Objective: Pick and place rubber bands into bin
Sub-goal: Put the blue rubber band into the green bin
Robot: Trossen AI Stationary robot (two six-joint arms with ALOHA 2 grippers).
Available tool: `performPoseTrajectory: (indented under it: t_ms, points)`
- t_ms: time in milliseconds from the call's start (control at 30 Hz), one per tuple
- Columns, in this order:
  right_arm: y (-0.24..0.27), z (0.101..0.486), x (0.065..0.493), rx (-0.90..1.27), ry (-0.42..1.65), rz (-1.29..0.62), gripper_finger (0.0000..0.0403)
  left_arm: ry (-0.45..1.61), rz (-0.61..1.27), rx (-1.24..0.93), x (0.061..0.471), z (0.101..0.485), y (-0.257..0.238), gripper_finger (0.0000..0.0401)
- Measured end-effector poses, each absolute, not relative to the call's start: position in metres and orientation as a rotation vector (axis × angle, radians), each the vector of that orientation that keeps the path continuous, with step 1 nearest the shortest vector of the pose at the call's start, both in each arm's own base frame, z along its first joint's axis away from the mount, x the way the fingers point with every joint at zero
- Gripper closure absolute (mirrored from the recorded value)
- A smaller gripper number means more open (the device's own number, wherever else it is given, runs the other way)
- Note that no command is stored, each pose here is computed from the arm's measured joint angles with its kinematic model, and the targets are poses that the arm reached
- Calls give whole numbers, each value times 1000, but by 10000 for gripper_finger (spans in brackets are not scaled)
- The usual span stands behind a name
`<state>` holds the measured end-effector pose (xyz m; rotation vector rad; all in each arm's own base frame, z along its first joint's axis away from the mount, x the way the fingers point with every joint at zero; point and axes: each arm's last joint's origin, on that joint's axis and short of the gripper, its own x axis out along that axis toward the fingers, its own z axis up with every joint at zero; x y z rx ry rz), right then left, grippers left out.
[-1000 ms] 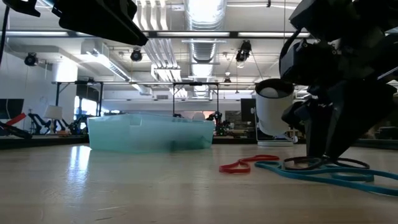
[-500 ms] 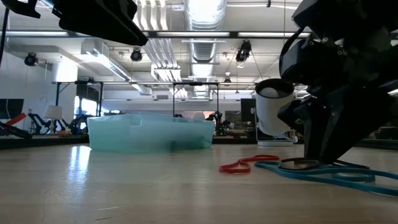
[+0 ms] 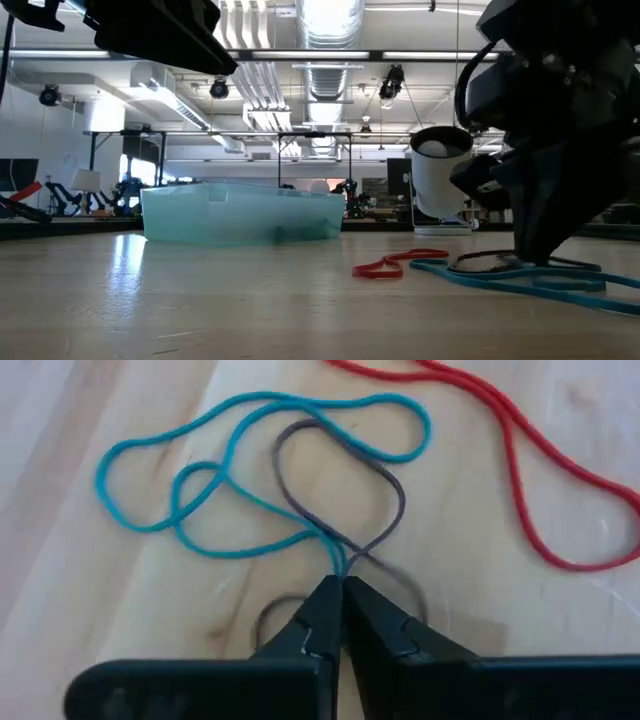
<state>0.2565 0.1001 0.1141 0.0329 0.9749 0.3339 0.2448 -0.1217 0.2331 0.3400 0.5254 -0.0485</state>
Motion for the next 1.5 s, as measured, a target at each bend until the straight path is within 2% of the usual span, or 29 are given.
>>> performPoseTrajectory:
  t_ms: [633,733,833,933,1033,1200,1333,1433,1500]
  points:
    - [92,210,235,-39,568,418,394,525,-48,340,245,233,-122,276]
    - [91,208,235,-36,590,413,394,525,-48,341,245,233,-122,276]
    - [91,191,237,-19,707,360,394,526,-49,341,245,233,-122,276]
    - [89,169,237,-19,856,260,394,525,-49,341,245,233,-122,276]
    - [84,154,237,-58,939,75,394,524,-48,340,245,233,-122,276]
    - [76,151,239,-42,929,-89,394,522,-46,338,245,233,-121,276]
    - [79,156,241,-34,907,15,394,522,-42,337,246,233,-120,276]
    - [78,158,240,6,905,13,394,522,-42,337,246,233,-120,276]
    - [82,161,243,14,877,124,394,520,-42,336,246,234,-120,276]
